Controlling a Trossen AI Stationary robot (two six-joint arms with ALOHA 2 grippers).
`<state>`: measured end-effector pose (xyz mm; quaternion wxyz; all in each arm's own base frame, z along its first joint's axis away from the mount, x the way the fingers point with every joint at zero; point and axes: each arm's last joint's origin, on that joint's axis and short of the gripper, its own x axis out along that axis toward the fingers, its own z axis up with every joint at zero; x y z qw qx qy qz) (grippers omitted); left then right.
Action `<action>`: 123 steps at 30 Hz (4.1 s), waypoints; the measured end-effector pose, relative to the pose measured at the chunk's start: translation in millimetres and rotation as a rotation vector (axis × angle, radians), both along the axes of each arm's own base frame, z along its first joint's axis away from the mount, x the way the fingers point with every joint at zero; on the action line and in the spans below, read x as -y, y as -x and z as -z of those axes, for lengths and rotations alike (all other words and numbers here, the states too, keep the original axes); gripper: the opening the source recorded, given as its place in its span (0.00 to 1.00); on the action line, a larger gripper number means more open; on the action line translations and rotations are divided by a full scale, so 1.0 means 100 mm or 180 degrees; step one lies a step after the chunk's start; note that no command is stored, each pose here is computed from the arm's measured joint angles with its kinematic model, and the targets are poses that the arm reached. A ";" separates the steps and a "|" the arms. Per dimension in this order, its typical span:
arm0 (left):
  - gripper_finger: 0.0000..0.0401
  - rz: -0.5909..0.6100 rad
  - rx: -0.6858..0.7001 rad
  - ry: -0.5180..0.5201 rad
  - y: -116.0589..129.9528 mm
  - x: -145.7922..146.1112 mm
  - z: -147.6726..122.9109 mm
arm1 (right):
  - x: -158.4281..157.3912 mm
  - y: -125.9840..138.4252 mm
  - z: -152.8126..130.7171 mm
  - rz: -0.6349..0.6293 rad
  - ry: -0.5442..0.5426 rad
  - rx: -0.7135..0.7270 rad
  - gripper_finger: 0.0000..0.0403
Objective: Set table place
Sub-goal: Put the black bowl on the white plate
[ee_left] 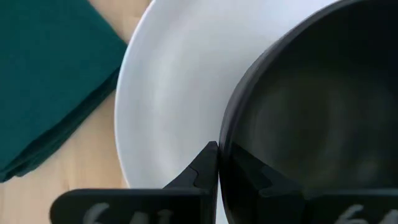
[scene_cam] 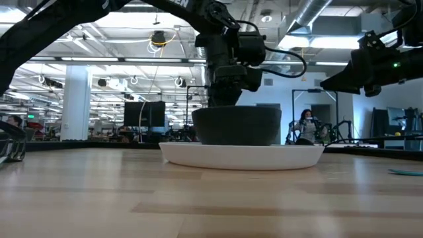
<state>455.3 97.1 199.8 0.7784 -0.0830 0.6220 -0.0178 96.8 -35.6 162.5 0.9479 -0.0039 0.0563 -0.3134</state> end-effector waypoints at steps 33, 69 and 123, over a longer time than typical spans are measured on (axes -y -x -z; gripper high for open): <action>0.18 -0.0047 0.0100 -0.0026 -0.01 -0.08 -0.19 | 0.00 0.00 0.00 0.0000 0.0001 -0.0001 0.39; 0.18 -0.0905 0.1718 -0.2026 1.16 0.28 -2.58 | 0.00 0.00 0.00 0.0001 -0.0026 0.0017 0.39; 0.18 -0.1223 0.2363 -0.0372 2.70 1.07 0.03 | 0.00 0.00 0.00 0.0029 -0.0271 0.0197 0.39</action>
